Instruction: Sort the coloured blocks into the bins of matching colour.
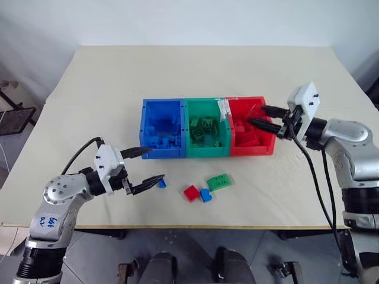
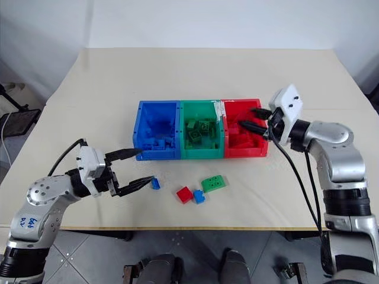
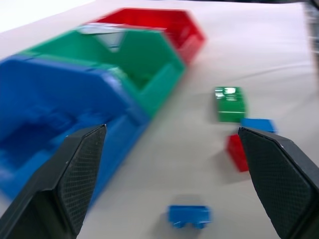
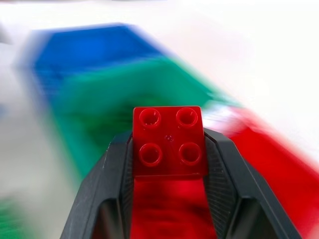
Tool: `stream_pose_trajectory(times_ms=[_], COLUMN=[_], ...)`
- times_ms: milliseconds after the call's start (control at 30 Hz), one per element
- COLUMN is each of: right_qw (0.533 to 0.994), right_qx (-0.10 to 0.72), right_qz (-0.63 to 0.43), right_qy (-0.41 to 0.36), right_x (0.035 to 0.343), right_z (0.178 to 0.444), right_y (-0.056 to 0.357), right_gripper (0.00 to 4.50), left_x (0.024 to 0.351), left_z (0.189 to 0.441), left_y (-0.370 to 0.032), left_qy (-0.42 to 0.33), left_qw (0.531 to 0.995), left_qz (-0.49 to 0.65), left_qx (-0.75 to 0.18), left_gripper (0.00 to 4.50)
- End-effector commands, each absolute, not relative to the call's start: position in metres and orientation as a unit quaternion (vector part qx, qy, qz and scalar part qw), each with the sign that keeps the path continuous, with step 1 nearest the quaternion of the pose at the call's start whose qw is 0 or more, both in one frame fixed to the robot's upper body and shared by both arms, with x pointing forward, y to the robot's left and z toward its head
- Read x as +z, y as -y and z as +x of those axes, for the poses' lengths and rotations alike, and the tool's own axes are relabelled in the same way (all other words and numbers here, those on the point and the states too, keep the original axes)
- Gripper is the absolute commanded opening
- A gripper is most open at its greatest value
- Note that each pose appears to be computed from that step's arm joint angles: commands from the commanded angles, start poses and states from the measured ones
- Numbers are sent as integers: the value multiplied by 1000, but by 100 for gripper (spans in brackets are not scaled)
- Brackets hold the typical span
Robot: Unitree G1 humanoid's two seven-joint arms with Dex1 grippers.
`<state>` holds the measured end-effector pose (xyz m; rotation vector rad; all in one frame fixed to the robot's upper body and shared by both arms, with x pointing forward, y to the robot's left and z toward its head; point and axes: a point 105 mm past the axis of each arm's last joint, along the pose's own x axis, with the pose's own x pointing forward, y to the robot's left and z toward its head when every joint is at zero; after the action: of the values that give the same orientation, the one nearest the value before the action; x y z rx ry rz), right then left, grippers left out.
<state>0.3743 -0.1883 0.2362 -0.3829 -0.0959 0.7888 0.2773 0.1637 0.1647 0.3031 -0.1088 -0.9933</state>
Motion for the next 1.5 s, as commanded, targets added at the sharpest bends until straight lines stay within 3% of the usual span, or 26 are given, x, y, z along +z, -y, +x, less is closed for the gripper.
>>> stream_pose_trajectory(times_ms=[33,333,600,800,1067,1467,1500], right_qw=[912,896,838,800,775,674,667], right_qx=[362,386,479,500,551,662,667], right_qz=[-185,-210,-255,-327,-303,-320,-323], right_qy=[50,65,60,-51,-57,-69,-72], right_x=[238,237,212,165,155,130,126], right_z=[391,383,306,262,274,315,316], right_y=[194,196,220,263,226,109,107], right_gripper=[148,447,447,447,447,447,429], left_x=[173,177,159,149,146,141,140], left_z=[272,263,257,251,253,244,243], left_y=[-164,-166,-149,-129,-139,-176,-176], left_qy=[68,61,25,19,13,-1,-3], left_qw=[866,859,813,755,756,795,796], left_qz=[159,180,193,218,221,228,226], left_qx=[-470,-476,-549,-618,-616,-562,-561], left_gripper=[450,450,450,450,450,450,450])
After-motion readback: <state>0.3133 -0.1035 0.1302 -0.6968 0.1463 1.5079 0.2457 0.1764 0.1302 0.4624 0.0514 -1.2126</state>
